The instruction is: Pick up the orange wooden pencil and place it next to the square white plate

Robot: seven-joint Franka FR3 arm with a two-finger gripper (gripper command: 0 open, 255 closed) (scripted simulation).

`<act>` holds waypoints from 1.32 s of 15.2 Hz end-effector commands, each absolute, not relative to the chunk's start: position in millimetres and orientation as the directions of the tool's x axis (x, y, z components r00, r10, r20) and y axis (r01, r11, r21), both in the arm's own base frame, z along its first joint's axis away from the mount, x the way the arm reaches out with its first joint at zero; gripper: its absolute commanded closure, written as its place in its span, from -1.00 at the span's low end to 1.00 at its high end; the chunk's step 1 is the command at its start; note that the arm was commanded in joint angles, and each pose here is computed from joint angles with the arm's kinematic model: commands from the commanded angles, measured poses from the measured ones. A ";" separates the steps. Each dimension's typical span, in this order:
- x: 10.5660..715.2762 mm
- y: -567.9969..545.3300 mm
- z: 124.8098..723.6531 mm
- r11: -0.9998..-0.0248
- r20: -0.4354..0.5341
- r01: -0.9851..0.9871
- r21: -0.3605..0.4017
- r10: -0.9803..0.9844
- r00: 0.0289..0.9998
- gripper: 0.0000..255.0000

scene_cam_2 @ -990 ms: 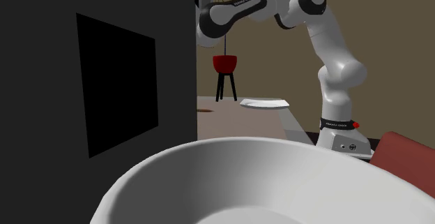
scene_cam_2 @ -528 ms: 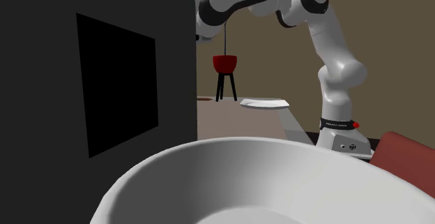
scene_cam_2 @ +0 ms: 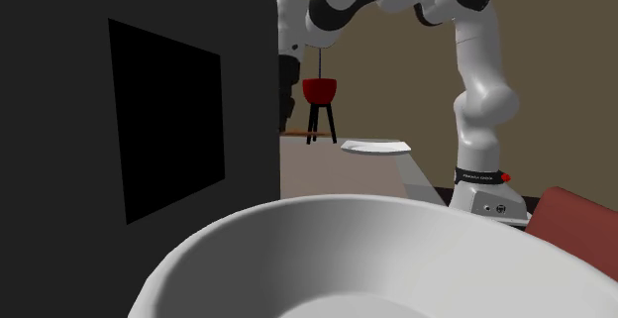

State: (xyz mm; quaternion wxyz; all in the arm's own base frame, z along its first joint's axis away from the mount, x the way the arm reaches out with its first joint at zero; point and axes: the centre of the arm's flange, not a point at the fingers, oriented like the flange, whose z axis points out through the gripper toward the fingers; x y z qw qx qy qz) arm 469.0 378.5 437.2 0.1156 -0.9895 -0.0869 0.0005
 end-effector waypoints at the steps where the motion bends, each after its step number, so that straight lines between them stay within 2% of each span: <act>1: 449.7 358.0 437.5 -0.958 0.019 0.171 -0.229 0.171 0.985 1.00; 15: 314.0 232.3 438.4 -0.958 0.019 0.171 -0.229 0.171 0.985 1.00; 20: 314.0 232.3 412.0 -0.958 0.019 0.171 -0.229 0.171 0.985 1.00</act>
